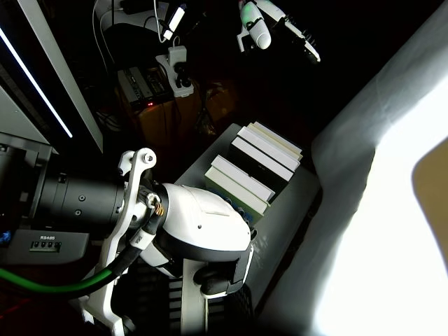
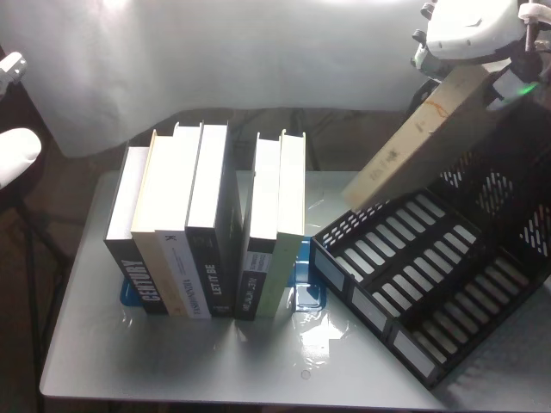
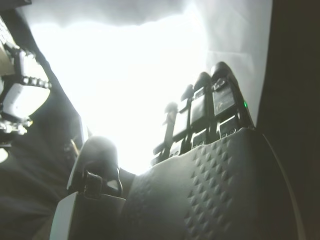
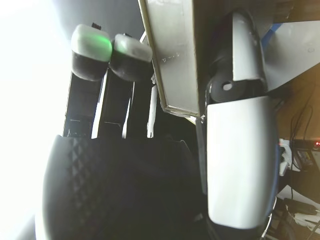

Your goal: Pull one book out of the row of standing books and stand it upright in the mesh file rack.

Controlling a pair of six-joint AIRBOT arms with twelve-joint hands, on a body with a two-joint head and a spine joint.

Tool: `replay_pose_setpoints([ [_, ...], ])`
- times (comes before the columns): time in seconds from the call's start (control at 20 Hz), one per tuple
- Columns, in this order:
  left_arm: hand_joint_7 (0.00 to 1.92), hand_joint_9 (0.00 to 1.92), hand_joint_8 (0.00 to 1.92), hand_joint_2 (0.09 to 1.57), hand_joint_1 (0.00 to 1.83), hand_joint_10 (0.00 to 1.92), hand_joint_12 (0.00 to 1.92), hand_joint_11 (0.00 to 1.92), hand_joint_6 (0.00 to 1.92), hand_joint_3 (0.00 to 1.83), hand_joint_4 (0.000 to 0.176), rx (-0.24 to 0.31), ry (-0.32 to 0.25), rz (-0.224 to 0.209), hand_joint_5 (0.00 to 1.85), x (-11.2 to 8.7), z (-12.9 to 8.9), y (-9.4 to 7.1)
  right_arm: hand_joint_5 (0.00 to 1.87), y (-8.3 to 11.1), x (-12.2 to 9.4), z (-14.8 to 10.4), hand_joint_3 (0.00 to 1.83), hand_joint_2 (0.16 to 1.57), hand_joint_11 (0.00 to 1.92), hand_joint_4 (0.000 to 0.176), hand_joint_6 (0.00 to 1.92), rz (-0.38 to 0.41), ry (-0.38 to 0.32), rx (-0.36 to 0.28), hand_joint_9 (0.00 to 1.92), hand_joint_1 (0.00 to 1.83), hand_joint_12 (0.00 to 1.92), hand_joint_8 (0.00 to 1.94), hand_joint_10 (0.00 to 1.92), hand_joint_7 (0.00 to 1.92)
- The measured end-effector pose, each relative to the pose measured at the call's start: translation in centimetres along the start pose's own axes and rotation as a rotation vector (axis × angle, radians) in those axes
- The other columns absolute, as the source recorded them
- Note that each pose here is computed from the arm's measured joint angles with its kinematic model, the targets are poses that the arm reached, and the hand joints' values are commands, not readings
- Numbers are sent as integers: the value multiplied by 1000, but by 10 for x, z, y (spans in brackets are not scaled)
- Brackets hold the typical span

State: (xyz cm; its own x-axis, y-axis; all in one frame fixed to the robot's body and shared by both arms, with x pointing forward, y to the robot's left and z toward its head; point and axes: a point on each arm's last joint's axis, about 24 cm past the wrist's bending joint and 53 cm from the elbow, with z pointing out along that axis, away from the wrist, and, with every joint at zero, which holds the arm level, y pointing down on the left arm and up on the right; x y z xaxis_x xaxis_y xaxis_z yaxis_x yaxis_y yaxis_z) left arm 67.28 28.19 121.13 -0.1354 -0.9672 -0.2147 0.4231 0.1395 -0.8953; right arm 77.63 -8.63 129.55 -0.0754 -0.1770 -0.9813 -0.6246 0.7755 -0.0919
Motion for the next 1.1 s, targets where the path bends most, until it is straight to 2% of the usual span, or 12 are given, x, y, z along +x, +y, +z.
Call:
replay_pose_setpoints([
  [0.05,0,0,0,1449,0,0,0,0,0,3,86,1,1,0,0,0,0,0,783,-1,0,0,216,1125,1259,0,1307,1,1,2,1135,1120,1921,1939,1921,924],
  [0.1,0,0,0,1440,0,0,0,0,0,0,89,2,0,0,0,0,0,0,836,-5,1,0,81,1151,1176,0,1212,3,3,9,1089,1134,1921,1847,1921,963],
  [0.15,0,0,0,1444,0,0,0,0,0,0,86,1,-2,0,0,-1,0,0,861,-7,1,1,37,1157,1229,0,1193,0,3,14,1140,1133,1921,1910,1921,994],
  [0.35,0,0,0,1436,0,0,0,0,0,0,91,4,-2,4,0,-2,1,0,867,-14,13,5,19,1162,1249,0,1189,3,30,30,1159,1133,1921,1935,1921,1002],
  [0.55,0,0,0,1426,0,0,0,0,0,0,114,5,-1,5,0,-1,1,-1,866,-14,16,6,16,1163,1249,0,1189,9,39,30,1159,1134,1921,1936,1921,1001],
  [0.75,0,0,0,1426,0,0,0,0,0,0,109,4,-2,5,0,-2,1,0,866,-16,20,9,14,1164,1249,0,1189,9,45,37,1159,1134,1921,1936,1921,1001],
  [0.95,0,0,0,1424,0,0,0,0,0,0,113,6,-1,2,0,0,1,1,867,-10,36,16,12,1165,1249,0,1189,7,80,26,1159,1133,1921,1936,1921,1001],
  [1.0,0,0,0,1419,0,0,0,0,0,0,120,5,-1,-1,0,1,0,1,867,-10,38,16,12,1165,1249,0,1189,7,87,25,1159,1133,1921,1936,1921,1001],
  [1.1,0,0,0,1422,0,0,0,0,0,0,113,5,0,-1,0,1,0,2,867,-12,38,16,11,1165,1249,0,1189,14,87,30,1159,1133,1921,1936,1921,1001],
])
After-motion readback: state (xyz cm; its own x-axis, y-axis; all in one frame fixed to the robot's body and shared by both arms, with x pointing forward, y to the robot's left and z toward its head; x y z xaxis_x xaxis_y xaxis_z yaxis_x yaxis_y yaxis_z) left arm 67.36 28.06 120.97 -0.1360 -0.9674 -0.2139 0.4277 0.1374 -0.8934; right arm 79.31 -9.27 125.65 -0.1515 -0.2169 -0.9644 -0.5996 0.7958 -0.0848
